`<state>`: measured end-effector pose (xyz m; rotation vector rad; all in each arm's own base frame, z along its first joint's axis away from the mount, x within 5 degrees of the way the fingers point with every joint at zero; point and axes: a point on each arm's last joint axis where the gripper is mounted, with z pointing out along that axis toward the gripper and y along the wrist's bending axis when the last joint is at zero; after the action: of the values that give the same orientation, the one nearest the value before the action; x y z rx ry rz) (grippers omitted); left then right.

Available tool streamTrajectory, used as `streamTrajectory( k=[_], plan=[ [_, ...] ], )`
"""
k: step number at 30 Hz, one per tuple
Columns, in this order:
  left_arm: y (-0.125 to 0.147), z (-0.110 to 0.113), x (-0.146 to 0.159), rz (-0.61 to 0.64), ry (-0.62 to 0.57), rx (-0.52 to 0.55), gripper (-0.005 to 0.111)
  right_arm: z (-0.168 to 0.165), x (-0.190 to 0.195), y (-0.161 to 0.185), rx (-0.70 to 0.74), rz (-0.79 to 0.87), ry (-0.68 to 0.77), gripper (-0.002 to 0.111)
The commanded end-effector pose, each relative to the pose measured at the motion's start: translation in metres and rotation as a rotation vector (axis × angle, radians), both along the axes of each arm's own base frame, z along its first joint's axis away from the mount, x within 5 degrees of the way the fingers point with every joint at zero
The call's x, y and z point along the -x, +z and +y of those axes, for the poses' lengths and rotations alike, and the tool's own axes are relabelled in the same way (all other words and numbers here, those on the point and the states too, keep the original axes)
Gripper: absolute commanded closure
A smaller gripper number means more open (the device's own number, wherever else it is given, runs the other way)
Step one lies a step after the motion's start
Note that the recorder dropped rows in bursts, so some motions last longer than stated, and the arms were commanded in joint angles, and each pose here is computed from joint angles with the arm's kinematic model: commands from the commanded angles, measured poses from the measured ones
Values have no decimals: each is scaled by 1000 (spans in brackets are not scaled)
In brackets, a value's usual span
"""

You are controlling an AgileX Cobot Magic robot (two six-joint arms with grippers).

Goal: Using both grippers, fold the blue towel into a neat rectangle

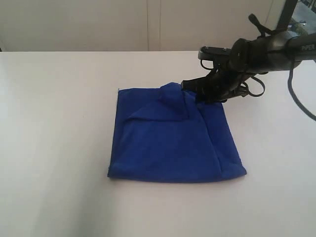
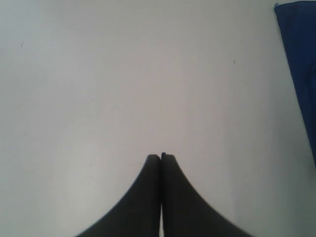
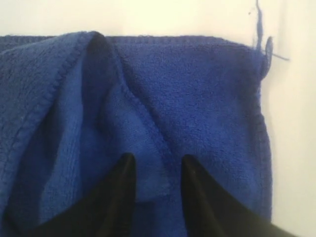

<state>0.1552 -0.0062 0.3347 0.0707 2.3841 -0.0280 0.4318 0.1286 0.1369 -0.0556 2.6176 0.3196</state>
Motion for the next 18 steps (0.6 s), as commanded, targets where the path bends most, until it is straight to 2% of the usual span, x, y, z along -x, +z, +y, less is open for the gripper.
streamTrajectory(
  k=[1,13,18],
  plan=[
    [2,-1,2,-5,-6,5,107,-1,-1,-3,17,-4,9,75],
    [2,-1,2,-5,-6,5,107,-1,-1,-14,20,22,6,75],
    [2,-1,2,-5,-6,5,107,-1,-1,-14,20,22,6,85]
  ],
)
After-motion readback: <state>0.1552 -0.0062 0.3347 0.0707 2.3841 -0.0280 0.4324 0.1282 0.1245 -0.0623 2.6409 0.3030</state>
